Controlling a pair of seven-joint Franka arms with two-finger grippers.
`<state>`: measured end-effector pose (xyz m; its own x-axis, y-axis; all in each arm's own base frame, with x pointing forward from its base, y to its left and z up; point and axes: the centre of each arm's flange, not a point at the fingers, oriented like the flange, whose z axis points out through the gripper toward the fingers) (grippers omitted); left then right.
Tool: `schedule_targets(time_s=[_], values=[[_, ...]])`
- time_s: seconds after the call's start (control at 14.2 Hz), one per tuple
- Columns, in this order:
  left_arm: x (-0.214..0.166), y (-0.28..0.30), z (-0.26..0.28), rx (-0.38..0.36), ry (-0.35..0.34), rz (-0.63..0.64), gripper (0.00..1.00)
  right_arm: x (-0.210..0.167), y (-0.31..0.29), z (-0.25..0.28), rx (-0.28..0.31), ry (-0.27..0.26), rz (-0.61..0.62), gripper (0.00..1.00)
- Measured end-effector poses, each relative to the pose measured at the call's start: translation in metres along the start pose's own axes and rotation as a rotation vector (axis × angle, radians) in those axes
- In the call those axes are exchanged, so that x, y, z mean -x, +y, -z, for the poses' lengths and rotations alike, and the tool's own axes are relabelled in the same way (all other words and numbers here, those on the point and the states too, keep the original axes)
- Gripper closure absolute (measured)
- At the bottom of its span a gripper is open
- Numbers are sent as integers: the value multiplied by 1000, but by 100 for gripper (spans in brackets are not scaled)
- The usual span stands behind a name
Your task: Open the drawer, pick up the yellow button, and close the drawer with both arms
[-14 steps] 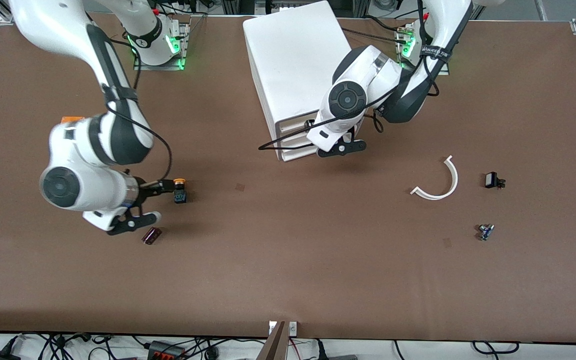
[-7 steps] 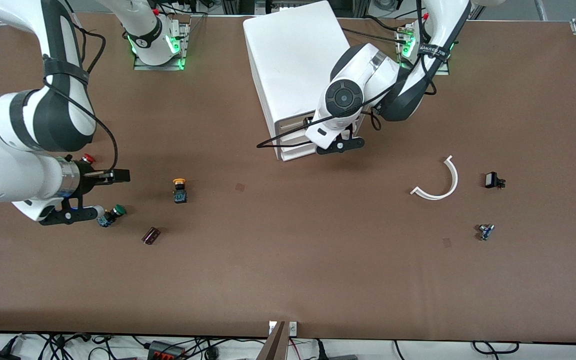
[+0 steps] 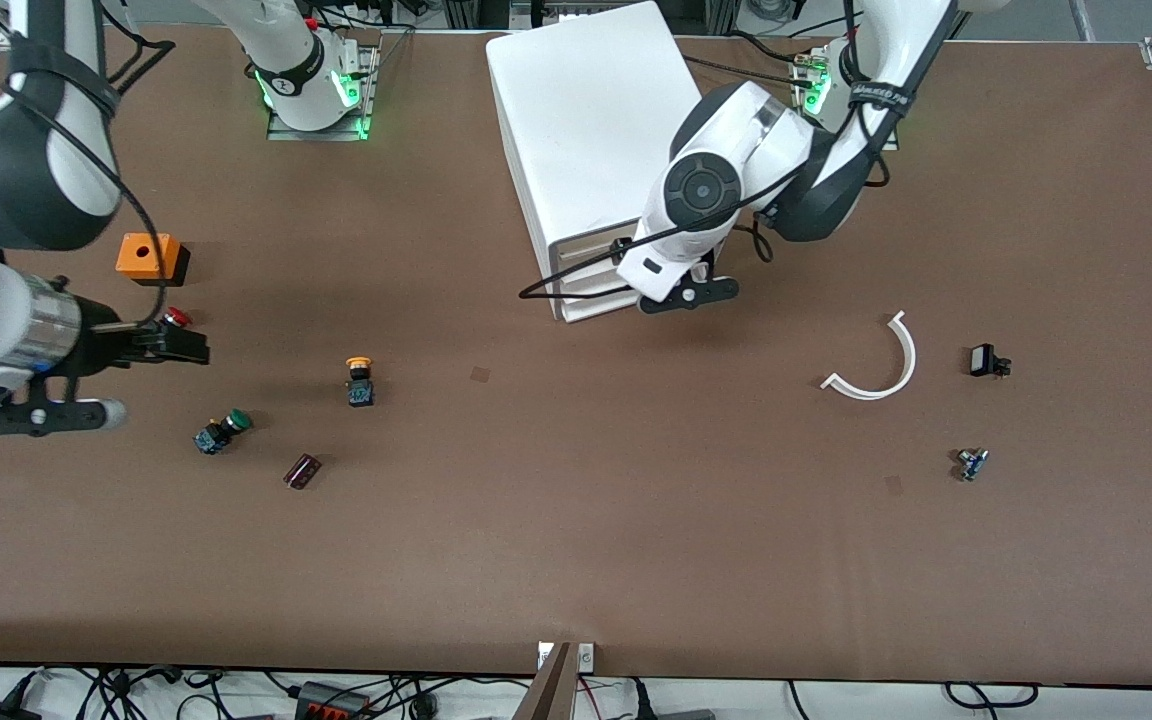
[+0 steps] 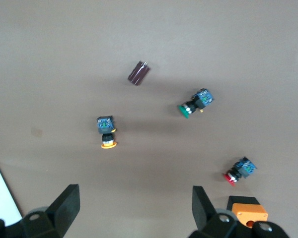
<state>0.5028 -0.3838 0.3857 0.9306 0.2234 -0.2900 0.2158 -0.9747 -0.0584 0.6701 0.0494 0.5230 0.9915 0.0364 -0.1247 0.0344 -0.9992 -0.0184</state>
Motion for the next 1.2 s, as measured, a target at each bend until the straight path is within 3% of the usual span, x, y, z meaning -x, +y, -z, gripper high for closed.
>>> schedule_targets(time_s=[0.35,0.78,0.99,1.2], values=[[-44,-50,81,-42,145,-74,0,6,32,24,5,41,-65,0],[-90,-147,169,-32,150,-230,0,34,97,58,-63,98,-126,0],[-95,-181,200,-22,172,-308,0,40,84,68,0,109,-88,0],[-104,-235,221,-17,216,-384,0,41,75,69,13,107,-72,0]])
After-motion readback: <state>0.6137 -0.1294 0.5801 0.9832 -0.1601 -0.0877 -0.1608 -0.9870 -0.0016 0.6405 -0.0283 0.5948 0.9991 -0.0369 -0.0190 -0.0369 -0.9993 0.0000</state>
